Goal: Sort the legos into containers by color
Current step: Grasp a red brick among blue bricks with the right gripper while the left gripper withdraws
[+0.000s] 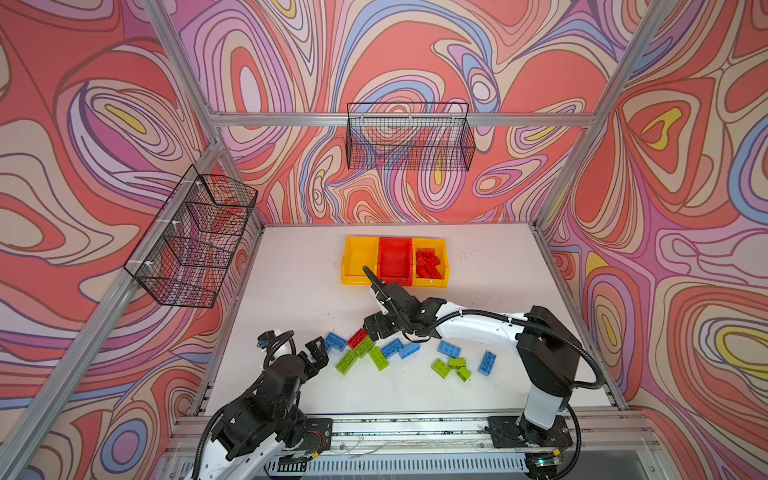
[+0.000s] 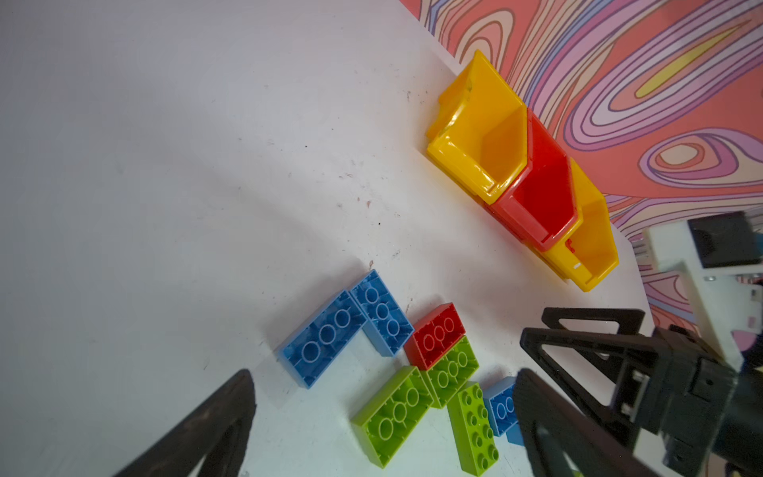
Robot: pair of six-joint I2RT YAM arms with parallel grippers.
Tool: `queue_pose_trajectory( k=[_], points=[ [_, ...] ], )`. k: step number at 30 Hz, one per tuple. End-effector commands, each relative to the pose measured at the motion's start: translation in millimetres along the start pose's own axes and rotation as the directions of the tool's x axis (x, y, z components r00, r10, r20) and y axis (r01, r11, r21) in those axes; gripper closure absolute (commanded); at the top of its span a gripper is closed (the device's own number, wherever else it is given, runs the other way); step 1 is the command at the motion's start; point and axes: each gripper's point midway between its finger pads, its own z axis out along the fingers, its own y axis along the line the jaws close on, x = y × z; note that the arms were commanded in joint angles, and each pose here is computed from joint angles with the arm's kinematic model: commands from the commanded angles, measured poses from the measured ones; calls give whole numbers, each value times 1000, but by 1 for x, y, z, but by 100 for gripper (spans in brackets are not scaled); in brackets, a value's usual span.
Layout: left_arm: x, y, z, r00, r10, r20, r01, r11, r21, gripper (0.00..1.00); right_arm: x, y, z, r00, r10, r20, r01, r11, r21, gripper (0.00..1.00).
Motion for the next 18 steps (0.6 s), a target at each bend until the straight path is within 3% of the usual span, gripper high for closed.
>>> queue_pose_trajectory(
  k=[1, 7, 18],
  points=[
    [15, 41, 0, 999, -37, -24, 33, 989, -141, 0, 0, 8, 13, 999, -41, -24, 41, 999, -12, 5],
    [16, 37, 3, 998, 12, -57, -22, 982, -187, 0, 5, 16, 30, 993, -104, -60, 104, 995, -6, 5],
    [12, 35, 3, 999, 10, -36, -16, 985, -173, 0, 11, 39, 50, 978, -185, -93, 181, 982, -53, 7]
  ],
)
